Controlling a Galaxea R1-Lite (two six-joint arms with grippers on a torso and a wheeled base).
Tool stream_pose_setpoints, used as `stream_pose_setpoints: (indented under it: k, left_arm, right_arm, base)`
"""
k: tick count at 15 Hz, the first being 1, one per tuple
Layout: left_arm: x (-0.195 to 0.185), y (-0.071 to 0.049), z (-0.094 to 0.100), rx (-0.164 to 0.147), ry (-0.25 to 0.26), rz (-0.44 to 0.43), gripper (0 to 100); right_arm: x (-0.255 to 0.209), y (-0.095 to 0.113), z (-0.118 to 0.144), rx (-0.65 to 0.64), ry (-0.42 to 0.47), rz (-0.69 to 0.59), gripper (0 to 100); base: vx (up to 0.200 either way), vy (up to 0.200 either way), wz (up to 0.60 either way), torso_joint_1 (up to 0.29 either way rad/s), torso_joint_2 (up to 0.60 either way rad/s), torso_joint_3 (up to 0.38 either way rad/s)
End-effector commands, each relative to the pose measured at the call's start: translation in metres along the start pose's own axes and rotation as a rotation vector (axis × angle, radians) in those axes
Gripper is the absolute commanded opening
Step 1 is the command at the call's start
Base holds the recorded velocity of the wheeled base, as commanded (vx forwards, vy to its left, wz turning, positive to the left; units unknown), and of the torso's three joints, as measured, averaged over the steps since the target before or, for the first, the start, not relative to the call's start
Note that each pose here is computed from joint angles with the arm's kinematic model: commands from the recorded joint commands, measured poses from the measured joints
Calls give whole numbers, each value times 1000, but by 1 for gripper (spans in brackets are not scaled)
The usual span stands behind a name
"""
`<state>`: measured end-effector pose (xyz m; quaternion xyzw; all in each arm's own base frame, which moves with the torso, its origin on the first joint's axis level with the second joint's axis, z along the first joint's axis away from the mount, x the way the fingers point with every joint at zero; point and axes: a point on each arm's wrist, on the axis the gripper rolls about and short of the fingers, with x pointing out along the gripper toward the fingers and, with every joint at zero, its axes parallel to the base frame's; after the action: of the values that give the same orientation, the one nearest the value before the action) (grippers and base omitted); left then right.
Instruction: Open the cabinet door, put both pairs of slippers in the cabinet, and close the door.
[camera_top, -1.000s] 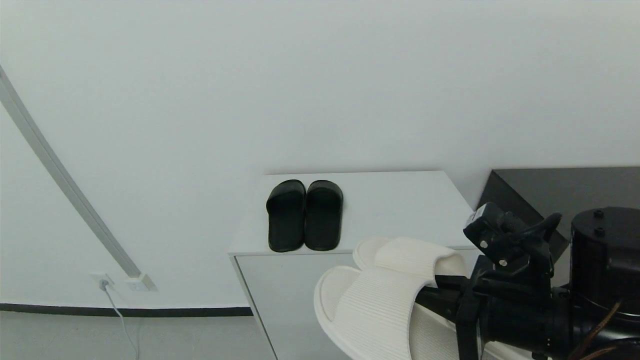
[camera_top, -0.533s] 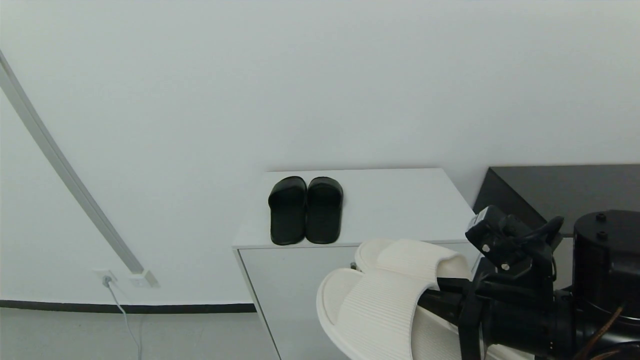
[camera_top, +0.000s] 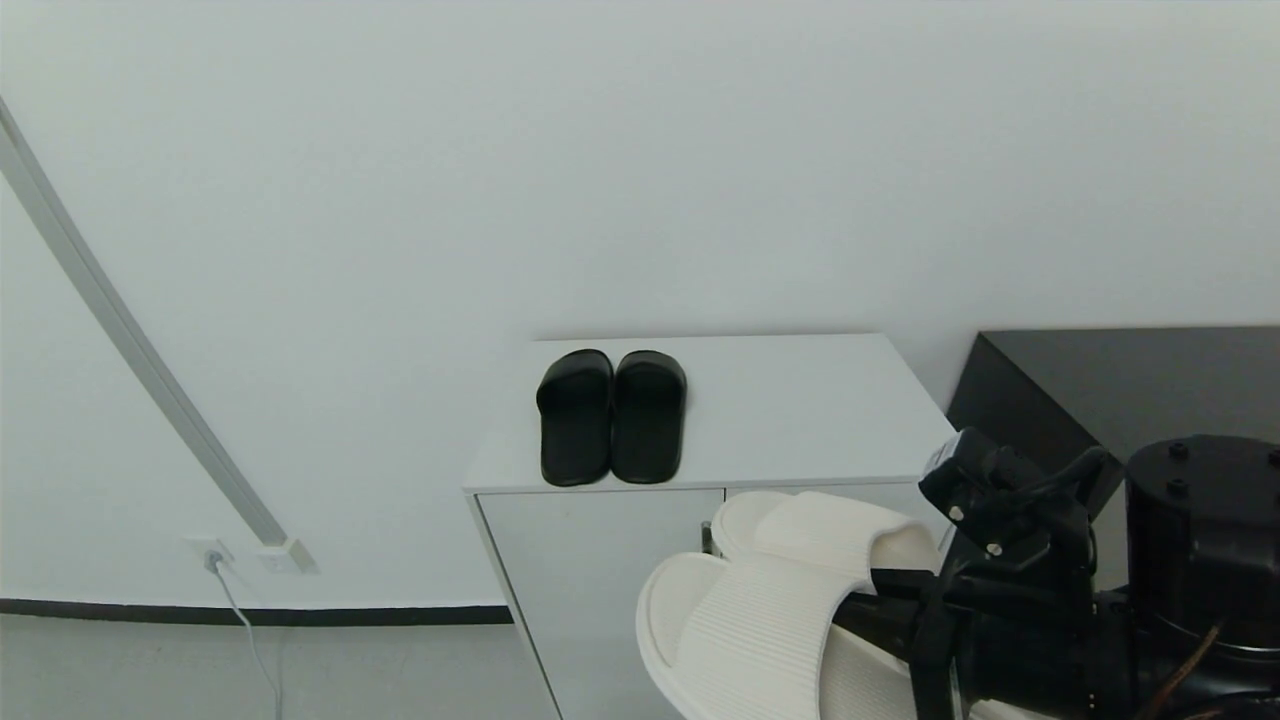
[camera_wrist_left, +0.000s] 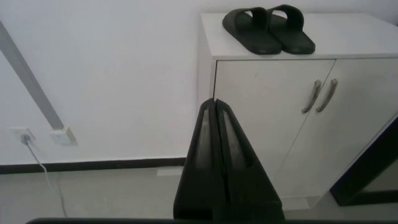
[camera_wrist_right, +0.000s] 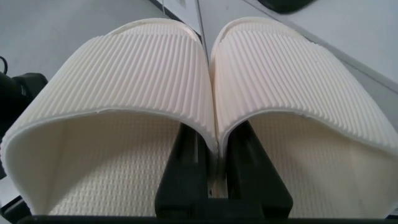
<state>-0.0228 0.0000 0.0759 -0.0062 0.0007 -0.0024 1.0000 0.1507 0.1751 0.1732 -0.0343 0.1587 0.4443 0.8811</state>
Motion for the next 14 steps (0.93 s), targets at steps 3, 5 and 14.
stream_pose_setpoints:
  k: [3,5,14]
  left_arm:
    - [0,0,0,0,0,0,0]
    - [0,0,0,2,2,-3,0]
    - [0,0,0,2,0,-1,100]
  right_arm:
    - [0,0,-2,1,7,0,0]
    - [0,0,-2,1,5,-1,0]
    - [-1,0,-4,-5,14,-6,0]
  base:
    - [0,0,0,-145,341,186]
    - [0,0,0,-166,374,208]
    - [0,0,0,-194,447,255]
